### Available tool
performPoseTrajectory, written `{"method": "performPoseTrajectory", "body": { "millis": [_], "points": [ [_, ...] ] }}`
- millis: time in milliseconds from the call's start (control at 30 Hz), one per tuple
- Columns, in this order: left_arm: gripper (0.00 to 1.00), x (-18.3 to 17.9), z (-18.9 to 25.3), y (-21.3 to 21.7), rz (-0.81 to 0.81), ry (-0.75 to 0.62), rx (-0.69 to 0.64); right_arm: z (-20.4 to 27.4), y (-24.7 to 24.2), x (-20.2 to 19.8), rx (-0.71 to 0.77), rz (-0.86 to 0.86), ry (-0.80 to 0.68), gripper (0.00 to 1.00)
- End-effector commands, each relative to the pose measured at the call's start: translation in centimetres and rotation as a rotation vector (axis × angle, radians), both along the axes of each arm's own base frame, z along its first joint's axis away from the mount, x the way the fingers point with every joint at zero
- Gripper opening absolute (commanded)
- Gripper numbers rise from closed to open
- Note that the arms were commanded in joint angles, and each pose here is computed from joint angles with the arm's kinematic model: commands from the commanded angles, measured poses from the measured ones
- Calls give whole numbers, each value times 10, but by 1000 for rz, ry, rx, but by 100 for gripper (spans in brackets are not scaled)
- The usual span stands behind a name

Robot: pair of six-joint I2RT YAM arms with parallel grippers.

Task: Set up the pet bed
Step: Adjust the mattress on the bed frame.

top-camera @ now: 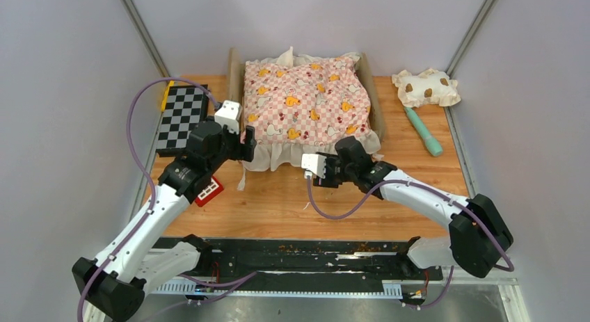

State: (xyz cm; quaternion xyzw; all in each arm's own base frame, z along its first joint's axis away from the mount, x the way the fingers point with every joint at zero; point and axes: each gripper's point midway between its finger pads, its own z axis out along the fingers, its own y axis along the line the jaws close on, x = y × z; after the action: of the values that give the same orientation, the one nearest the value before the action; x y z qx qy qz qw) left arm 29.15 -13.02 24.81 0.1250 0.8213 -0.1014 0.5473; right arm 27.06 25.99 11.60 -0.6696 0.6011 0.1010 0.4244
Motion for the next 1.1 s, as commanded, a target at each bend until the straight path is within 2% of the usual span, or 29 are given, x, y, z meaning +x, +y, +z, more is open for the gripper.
{"method": "performPoseTrajectory", "body": {
  "millis": [0,67,200,267,367,467,600,733,833,933,1067],
  "points": [
    [89,21,54,-15,-3,-96,-78,63,11,15,188,-107,-81,59],
    [88,36,70,-28,-26,-113,-101,104,10,28,336,-212,-109,66],
    [86,72,98,-51,-46,-161,-133,177,-2,68,602,-411,-142,58],
    [82,94,99,-62,-40,-162,-134,197,-9,95,704,-527,-124,52],
    [77,129,89,-77,-23,-163,-140,203,-19,146,795,-718,-75,43],
    [71,160,68,-94,-14,-160,-160,186,-21,196,863,-872,-2,37],
    [66,187,35,-112,-31,-154,-161,149,-19,245,897,-975,16,35],
    [65,202,-8,-127,-66,-93,-115,113,-36,272,871,-1081,-3,34],
    [65,204,-45,-120,-25,-36,-33,83,-55,280,809,-1167,-7,34],
    [65,202,-80,-92,89,47,86,62,-75,279,756,-1240,-15,34],
    [65,196,-105,-82,112,94,141,69,-95,278,759,-1285,-26,36]
  ]
}}
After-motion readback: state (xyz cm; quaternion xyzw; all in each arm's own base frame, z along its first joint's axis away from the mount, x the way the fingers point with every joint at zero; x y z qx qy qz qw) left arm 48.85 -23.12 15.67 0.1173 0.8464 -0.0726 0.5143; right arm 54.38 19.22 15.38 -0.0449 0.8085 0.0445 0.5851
